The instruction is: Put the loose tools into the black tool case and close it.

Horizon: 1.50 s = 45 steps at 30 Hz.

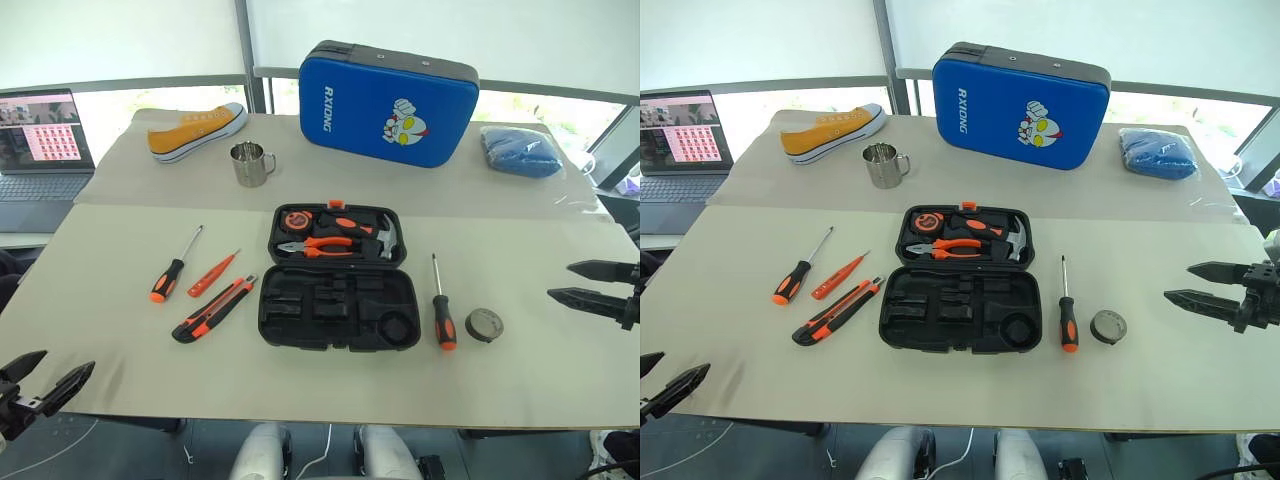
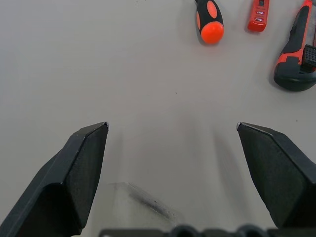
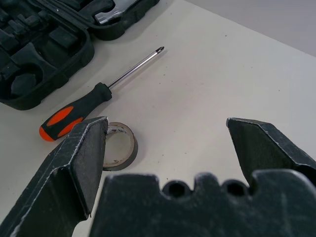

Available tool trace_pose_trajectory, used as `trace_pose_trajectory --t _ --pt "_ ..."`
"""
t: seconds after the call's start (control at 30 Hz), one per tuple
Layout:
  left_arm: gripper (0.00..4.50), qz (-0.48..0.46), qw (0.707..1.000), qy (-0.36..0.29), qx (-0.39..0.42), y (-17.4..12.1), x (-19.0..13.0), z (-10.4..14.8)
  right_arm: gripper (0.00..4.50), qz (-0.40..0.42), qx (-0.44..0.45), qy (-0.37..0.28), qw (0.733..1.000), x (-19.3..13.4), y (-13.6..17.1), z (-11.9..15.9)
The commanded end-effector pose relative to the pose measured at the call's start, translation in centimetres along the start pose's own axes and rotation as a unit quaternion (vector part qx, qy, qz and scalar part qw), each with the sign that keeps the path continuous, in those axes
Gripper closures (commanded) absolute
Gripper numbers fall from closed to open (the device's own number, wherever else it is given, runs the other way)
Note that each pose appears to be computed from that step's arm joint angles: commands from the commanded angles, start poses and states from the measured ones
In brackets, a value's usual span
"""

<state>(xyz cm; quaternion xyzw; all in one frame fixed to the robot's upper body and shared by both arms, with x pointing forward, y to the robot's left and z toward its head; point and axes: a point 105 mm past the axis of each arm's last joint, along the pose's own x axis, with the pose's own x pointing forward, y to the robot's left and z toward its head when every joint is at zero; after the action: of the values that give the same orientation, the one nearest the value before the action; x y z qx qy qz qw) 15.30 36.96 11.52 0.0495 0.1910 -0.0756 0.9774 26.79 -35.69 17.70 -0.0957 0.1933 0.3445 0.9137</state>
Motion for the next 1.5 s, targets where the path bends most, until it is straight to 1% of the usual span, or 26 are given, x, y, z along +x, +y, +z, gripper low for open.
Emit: trace_pose_trajectory --t 0.03,0.1,0.13,0.2,0.27,0.4,0.47,0.53,0.57,0.63,0.7,0.73,0.8,0.9,0.97,1.03,1.07,1.1,1.17,1.2,1.27,1.3,1.33,1.37,1.43,1.5 --pt "0.0 -0.003 1.0 -0.002 0.012 -0.4 -0.2 0.7 0.05 -0.004 -0.017 -0.008 1.0 -0.2 -0.1 0.5" --pt "0.0 0.011 0.999 0.027 0.016 -0.1 0.9 0.5 0.05 -0.007 -0.035 -0.006 0.999 -0.2 0.0 0.3" --pt "0.0 0.01 0.999 0.029 0.017 -0.2 1.5 0.9 0.05 -0.014 -0.052 -0.003 0.999 -0.2 0.0 0.5" --pt "0.0 0.004 1.0 0.017 0.022 -0.6 2.6 2.6 0.05 -0.029 -0.075 -0.003 0.997 0.1 -0.1 1.4" --pt "0.0 0.003 1.0 0.016 0.022 -0.9 3.9 4.3 0.05 -0.008 -0.087 -0.022 0.996 0.4 0.9 2.9" --pt "0.0 -0.023 0.999 0.046 0.015 -2.1 6.5 7.0 0.05 0.053 -0.114 -0.063 0.99 1.5 4.4 6.2" --pt "0.0 -0.029 0.997 0.067 0.009 -2.5 7.7 7.9 0.05 0.076 -0.135 -0.077 0.985 2.1 6.2 7.5" --pt "0.0 -0.04 0.996 0.083 0.001 -2.9 9.1 8.7 0.05 0.117 -0.159 -0.096 0.976 3.0 8.7 8.8" --pt "0.0 -0.044 0.995 0.093 -0.006 -3.0 9.7 8.9 0.05 0.146 -0.173 -0.109 0.968 3.6 10.5 9.5" --pt "0.0 -0.048 0.993 0.108 0.003 -3.0 11.3 9.3 0.05 0.182 -0.189 -0.124 0.957 4.2 12.9 10.3" --pt "0.0 -0.058 0.991 0.117 0.042 -3.3 13.0 9.4 0.05 0.212 -0.199 -0.137 0.947 4.8 14.9 10.8" --pt "0.0 -0.063 0.99 0.117 0.055 -3.5 13.5 9.6 0.05 0.219 -0.2 -0.141 0.944 5.0 15.5 10.9" --pt "0.0 -0.074 0.988 0.134 0.033 -3.8 14.2 9.4 0.05 0.236 -0.199 -0.145 0.94 5.3 16.7 11.0" --pt "0.0 -0.053 0.983 0.168 0.055 -3.0 15.8 8.0 0.05 0.266 -0.204 -0.152 0.93 5.9 19.0 11.2" --pt "0.0 -0.053 0.981 0.179 0.058 -2.9 16.5 7.5 0.05 0.271 -0.202 -0.158 0.928 6.0 19.6 11.4" --pt "0.55 -0.051 0.981 0.183 0.048 -2.8 17.1 7.0 0.0 0.269 -0.199 -0.162 0.928 6.0 19.7 11.5" --pt "0.76 -0.052 0.98 0.184 0.053 -2.9 17.4 6.7 0.0 0.267 -0.198 -0.163 0.929 6.0 19.7 11.6" --pt "1.07 -0.053 0.98 0.186 0.057 -2.9 17.5 6.6 0.0 0.266 -0.197 -0.163 0.929 6.0 19.7 11.6" --pt "1.97 -0.054 0.981 0.17 0.071 -2.8 18.0 6.6 0.0 0.264 -0.196 -0.164 0.93 6.0 19.7 11.6" --pt "2.19 -0.055 0.982 0.164 0.071 -2.8 18.1 6.7 0.0 0.263 -0.196 -0.164 0.93 6.0 19.7 11.6" --pt "2.84 -0.054 0.984 0.155 0.072 -2.6 18.3 6.9 0.0 0.26 -0.196 -0.164 0.931 6.0 19.7 11.6" --pt "3.25 -0.052 0.984 0.15 0.078 -2.4 18.3 7.0 0.0 0.258 -0.196 -0.164 0.932 6.0 19.7 11.6" --pt "3.49 -0.052 0.986 0.134 0.087 -2.2 18.3 7.4 0.0 0.254 -0.196 -0.165 0.933 6.0 19.6 11.7" --pt "3.6 -0.052 0.987 0.123 0.093 -2.2 18.4 7.8 0.0 0.251 -0.196 -0.165 0.933 6.0 19.5 11.7" --pt "3.6 -0.085 0.99 0.044 0.101 -3.3 18.5 11.1 0.0 0.236 -0.191 -0.163 0.939 5.8 19.1 11.6" --pt "3.6 -0.134 0.983 -0.021 0.124 -5.4 18.4 14.3 0.0 0.224 -0.186 -0.159 0.943 5.5 18.8 11.3"
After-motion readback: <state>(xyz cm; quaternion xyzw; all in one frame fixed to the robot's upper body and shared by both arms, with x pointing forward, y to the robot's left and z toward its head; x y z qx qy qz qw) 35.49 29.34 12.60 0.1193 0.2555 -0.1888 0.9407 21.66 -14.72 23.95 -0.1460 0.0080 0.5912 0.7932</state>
